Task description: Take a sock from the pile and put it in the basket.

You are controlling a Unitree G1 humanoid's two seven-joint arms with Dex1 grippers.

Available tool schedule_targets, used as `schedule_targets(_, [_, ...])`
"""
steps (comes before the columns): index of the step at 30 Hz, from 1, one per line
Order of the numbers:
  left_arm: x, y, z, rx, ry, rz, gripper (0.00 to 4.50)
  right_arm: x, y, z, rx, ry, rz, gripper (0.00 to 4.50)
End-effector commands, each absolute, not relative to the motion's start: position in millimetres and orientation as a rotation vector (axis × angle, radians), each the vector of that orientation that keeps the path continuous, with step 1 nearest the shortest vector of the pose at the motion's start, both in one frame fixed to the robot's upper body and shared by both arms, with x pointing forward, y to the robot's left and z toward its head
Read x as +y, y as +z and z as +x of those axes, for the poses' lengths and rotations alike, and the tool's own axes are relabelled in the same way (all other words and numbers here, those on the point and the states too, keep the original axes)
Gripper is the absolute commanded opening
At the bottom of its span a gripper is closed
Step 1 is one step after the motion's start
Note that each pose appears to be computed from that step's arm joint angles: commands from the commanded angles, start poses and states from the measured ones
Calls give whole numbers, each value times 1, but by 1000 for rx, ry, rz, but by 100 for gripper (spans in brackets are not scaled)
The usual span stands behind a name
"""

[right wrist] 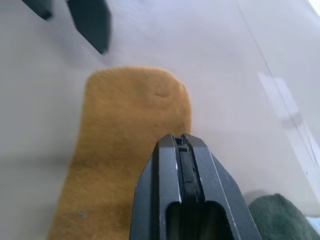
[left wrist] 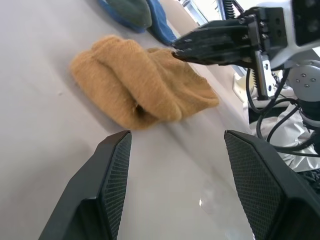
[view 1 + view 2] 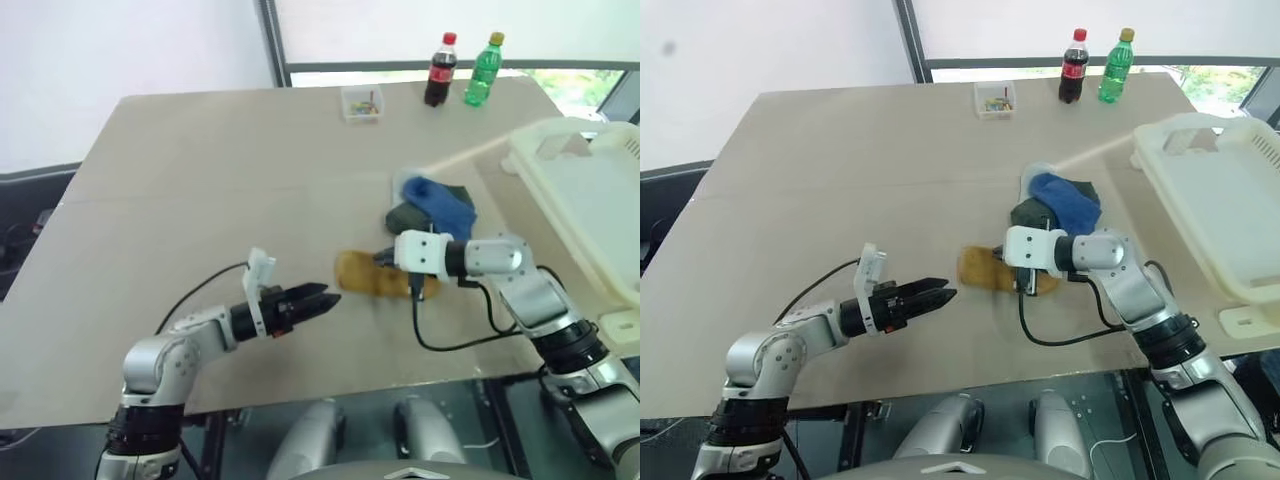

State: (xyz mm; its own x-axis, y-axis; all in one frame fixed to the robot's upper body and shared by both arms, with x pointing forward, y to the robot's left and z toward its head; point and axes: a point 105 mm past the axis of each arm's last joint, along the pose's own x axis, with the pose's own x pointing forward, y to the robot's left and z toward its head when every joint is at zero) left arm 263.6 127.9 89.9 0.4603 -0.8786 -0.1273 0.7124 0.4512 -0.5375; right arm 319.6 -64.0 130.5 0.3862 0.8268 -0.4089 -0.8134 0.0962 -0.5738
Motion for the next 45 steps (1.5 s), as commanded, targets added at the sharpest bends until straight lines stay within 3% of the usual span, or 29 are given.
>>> schedule_targets(1, [128,105,263,349,-1030,-430,312,-87,145,316,-25,1134,-773,0])
schedule_targets(6, [131,108,266,335,-1014,-451,312,-101,140,295,-16,1107,-716,0])
schedule_targets(11, [134,112,273,326,-995,-481,312,-96,121,292,12,1094,-630,0])
schedule_targets(15, [134,115,276,332,-998,-488,312,-98,72,298,155,1114,-590,0])
schedule_targets(20, [138,118,278,343,-990,-484,312,-113,46,299,245,1119,-584,0])
schedule_targets(27, [142,121,278,365,-998,-479,312,-111,58,301,202,1103,-566,0])
schedule_targets(32, [145,127,281,351,-998,-483,312,-98,114,297,39,1091,-388,0])
schedule_targets(36, [145,130,281,346,-1004,-499,312,-100,125,295,45,1064,-336,0])
schedule_targets(42, [138,126,282,377,-1007,-480,312,-128,61,306,309,991,-518,0])
schedule_targets(45, [135,124,282,404,-1008,-458,312,-133,47,307,361,998,-567,0])
